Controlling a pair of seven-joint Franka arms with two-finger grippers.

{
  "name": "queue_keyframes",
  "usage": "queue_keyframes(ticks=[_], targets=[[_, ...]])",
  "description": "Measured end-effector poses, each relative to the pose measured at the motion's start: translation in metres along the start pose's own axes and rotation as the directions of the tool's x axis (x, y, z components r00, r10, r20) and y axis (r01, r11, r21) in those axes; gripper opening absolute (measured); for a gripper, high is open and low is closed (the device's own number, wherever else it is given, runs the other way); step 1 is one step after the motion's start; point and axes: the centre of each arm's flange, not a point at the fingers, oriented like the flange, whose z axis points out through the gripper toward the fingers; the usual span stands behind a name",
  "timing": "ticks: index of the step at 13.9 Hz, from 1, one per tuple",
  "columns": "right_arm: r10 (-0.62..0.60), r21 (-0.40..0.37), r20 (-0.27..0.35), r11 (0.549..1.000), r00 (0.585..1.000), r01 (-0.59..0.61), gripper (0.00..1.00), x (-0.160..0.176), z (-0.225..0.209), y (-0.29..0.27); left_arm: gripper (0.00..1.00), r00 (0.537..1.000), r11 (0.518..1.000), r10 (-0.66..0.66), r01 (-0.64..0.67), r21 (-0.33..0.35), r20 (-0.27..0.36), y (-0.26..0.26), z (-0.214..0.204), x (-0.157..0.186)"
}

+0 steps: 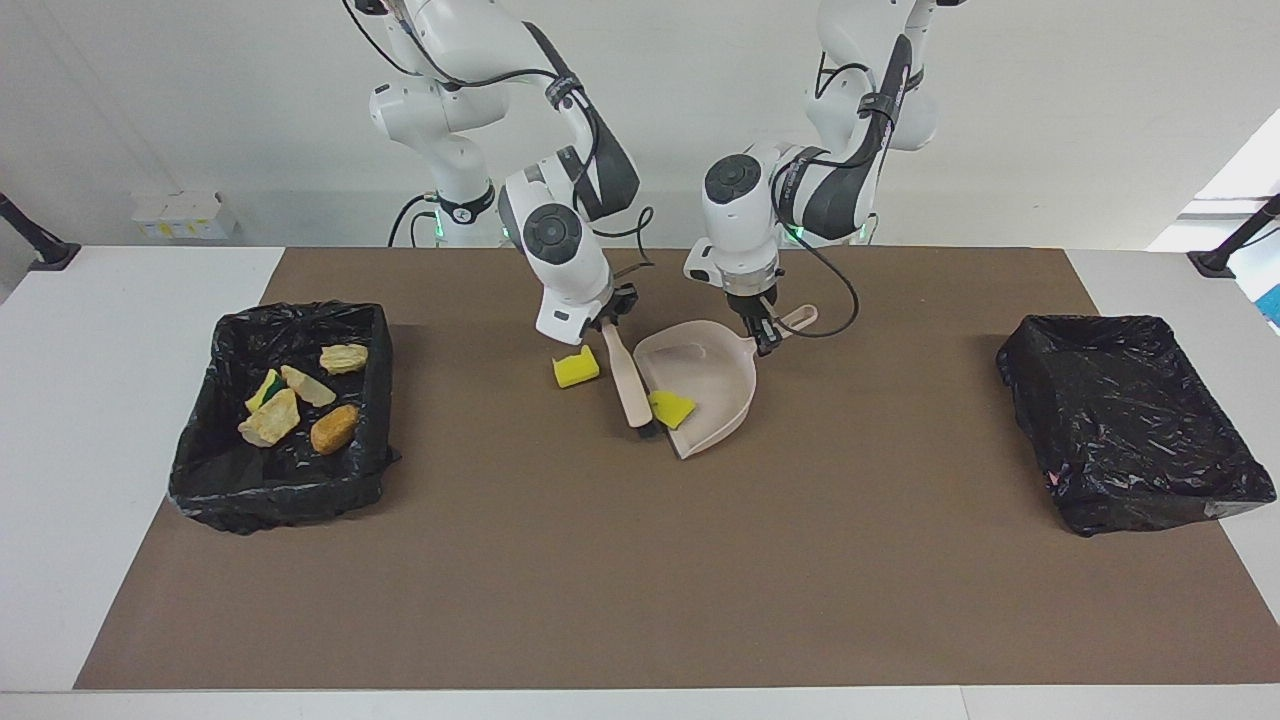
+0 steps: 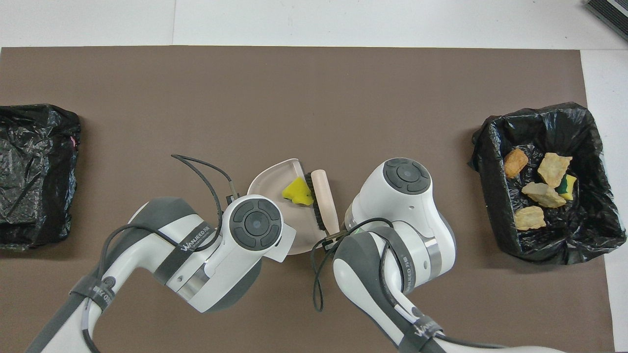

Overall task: Sweep and dump trash in bin
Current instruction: 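Sweep the second sponge piece into the dustpan with the right gripper's brush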

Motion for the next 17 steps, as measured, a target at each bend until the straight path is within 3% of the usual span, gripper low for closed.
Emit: queue_keyframes(ticks=[3, 6, 9, 12, 14, 17], targets=[[0.025, 0.067, -0.003, 0.997, 1.000, -0.025, 0.26, 0.000, -0.016, -0.009, 0.33, 1.000, 1.000, 0.002, -0.002, 0.001, -0.002, 0.000, 0.000, 0.000], [0.112, 0.070, 0.070, 0.991, 0.991, -0.117, 0.26, -0.017, -0.050, 0.014, 0.33, 1.000, 1.000, 0.003, -0.003, 0.003, -0.006, -0.001, 0.001, 0.000], [0.254, -0.059, 0.121, 0.967, 0.960, -0.248, 0.26, -0.045, -0.073, 0.042, 0.33, 1.000, 1.000, 0.008, -0.008, 0.003, -0.010, -0.002, 0.004, -0.002], [0.362, -0.186, 0.105, 0.922, 0.926, -0.339, 0.26, -0.067, -0.055, 0.071, 0.33, 1.000, 1.000, 0.013, -0.013, 0.002, -0.010, -0.001, 0.007, -0.003], [0.409, -0.210, 0.066, 0.898, 0.910, -0.388, 0.26, -0.084, -0.034, 0.093, 0.33, 1.000, 1.000, 0.015, -0.015, 0.003, -0.011, 0.001, 0.008, -0.004], [0.393, -0.212, 0.000, 0.899, 0.919, -0.384, 0.26, -0.105, -0.008, 0.095, 0.33, 1.000, 1.000, 0.028, -0.028, -0.004, -0.001, 0.010, 0.015, -0.004]])
